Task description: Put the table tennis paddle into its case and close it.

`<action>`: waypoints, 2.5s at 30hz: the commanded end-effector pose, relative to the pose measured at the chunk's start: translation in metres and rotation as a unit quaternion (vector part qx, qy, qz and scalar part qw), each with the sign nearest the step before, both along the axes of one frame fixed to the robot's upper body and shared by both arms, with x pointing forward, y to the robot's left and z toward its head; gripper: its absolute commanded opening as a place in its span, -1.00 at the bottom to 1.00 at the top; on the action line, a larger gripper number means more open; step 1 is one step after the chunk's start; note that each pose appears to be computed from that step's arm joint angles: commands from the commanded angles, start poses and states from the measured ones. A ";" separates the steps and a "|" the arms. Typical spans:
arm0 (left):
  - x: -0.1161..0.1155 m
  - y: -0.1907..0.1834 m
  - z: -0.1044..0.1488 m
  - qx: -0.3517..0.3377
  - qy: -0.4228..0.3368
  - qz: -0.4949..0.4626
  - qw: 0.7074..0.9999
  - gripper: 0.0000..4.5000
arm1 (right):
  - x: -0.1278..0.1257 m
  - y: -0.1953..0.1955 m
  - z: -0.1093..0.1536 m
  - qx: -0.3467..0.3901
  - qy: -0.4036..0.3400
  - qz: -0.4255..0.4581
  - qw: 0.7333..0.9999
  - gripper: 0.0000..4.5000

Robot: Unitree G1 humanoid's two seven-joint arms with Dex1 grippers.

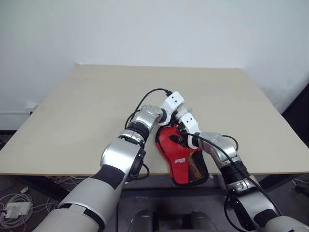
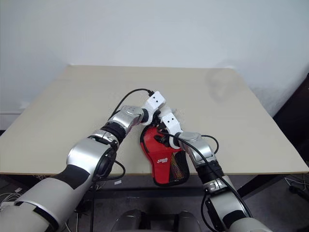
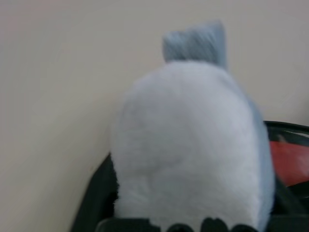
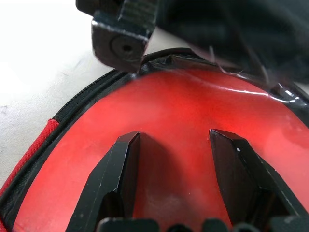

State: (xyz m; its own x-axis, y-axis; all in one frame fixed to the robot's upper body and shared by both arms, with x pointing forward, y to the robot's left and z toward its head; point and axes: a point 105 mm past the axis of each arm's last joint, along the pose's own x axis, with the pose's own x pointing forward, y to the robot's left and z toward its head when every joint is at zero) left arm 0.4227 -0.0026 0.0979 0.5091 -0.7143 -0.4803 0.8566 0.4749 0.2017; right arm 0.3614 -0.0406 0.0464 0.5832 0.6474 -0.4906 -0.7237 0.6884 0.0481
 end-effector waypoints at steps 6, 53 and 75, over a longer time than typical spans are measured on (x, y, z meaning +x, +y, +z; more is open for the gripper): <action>0.002 -0.008 0.022 -0.003 -0.051 -0.040 0.998 0.65 | -0.017 -0.005 -0.035 -0.020 0.064 0.012 0.998 0.09; -0.070 0.047 -0.005 -0.089 0.075 -0.091 0.989 0.99 | 0.020 -0.036 0.074 0.158 -0.041 -0.012 0.986 1.00; -0.114 0.049 -0.053 -0.031 0.186 -0.135 0.973 0.99 | 0.034 -0.003 0.066 0.166 -0.017 -0.004 0.986 1.00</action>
